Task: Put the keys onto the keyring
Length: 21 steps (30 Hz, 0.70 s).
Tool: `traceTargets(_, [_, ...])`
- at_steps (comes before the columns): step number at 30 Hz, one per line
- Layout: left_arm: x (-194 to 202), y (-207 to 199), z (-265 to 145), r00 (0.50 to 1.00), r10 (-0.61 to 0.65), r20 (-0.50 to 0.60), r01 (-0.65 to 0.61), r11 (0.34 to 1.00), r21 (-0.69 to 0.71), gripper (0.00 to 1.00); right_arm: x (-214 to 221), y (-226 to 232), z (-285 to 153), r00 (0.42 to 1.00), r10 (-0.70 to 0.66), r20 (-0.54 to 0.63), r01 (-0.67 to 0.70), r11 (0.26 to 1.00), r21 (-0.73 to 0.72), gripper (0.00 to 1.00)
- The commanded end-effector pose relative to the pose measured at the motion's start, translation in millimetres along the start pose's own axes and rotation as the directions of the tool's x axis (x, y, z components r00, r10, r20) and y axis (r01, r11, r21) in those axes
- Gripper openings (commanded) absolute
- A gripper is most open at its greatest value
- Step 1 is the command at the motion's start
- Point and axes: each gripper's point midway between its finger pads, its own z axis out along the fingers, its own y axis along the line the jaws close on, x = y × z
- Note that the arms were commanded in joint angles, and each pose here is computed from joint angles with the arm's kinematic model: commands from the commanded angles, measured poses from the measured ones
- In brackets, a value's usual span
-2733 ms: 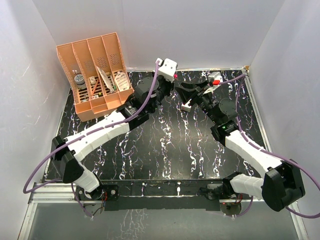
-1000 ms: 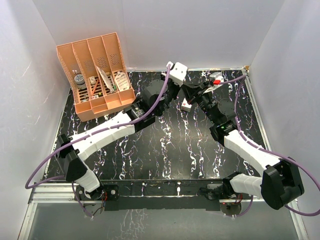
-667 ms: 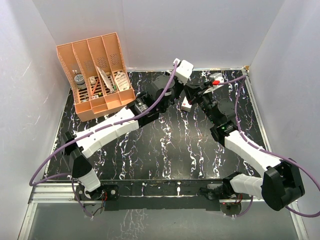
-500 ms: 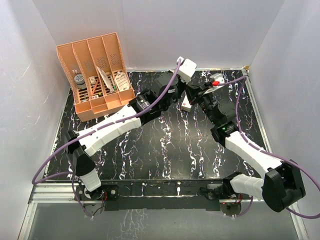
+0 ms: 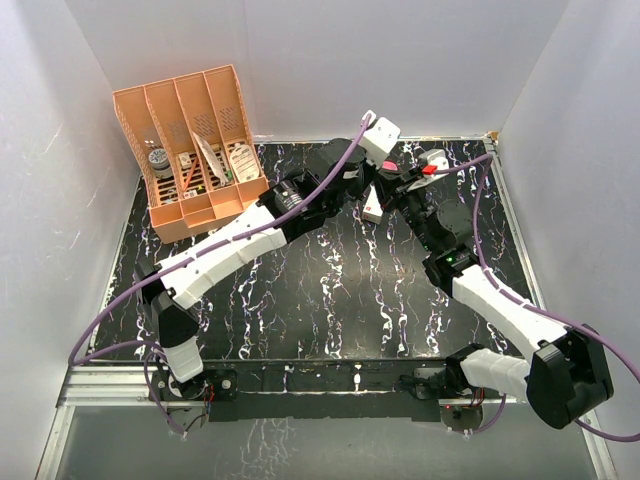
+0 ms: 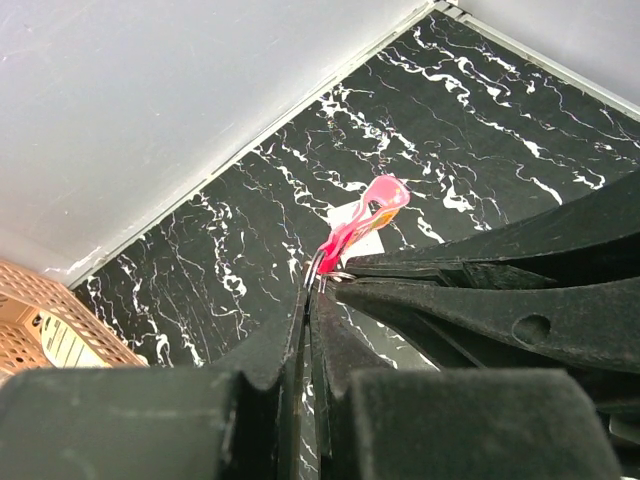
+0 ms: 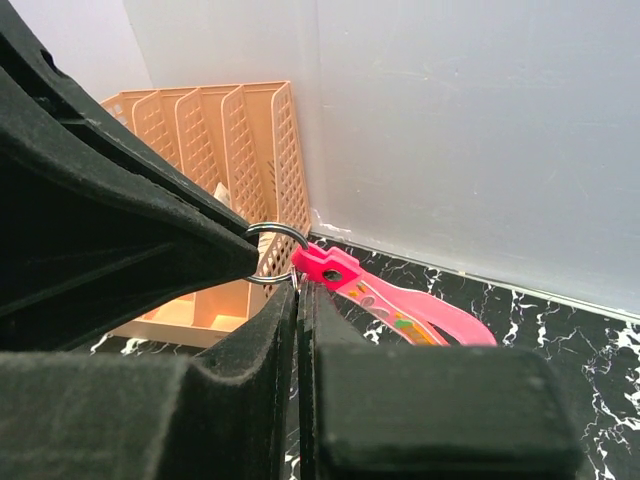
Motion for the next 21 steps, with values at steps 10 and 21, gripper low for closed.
traceTargets(10, [-1.6, 3.4, -8.5, 0.998, 0.031, -0.046, -0.031, 1.000, 0.005, 0.00, -34.9, -3.0, -1.0, 0.996, -0.037, 0.079, 0.035, 0.999, 0.027, 0.18])
traceTargets(21, [-0.1, 14.0, -20.3, 0.997, 0.075, -0.013, -0.075, 0.997, 0.022, 0.00, -54.5, -15.6, -17.2, 0.993, -0.065, 0.095, 0.053, 0.992, 0.117, 0.46])
